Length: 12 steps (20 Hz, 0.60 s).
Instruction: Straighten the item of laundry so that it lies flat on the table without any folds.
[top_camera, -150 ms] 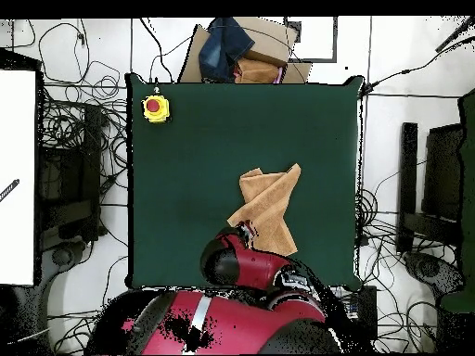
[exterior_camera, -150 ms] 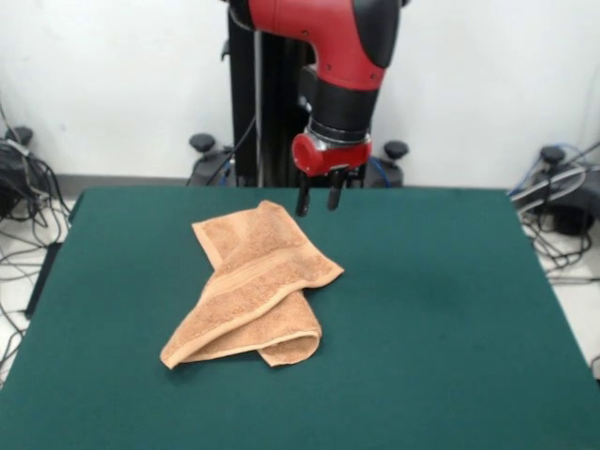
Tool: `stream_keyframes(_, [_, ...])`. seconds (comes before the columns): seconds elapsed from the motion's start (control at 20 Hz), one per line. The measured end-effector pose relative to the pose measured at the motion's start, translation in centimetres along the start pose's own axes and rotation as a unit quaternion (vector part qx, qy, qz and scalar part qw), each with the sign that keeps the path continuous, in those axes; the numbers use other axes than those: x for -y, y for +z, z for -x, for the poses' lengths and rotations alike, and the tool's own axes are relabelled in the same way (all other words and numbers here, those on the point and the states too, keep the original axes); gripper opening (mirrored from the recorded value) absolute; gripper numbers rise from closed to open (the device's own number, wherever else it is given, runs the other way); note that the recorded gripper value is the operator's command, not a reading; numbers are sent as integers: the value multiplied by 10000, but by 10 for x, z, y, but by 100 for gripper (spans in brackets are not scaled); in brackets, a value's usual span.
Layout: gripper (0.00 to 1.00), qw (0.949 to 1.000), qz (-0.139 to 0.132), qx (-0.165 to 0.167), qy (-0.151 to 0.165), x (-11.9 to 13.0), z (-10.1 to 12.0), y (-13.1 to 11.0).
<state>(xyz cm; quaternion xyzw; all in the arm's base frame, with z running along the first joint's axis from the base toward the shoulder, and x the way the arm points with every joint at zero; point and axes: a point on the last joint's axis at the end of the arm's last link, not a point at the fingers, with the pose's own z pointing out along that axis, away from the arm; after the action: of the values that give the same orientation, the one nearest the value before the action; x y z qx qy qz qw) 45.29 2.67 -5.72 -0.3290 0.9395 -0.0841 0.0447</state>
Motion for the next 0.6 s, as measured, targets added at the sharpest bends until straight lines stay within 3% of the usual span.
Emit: stream_keyframes(0.6, [100, 9999, 111, -116, -33, -14, -12, 13])
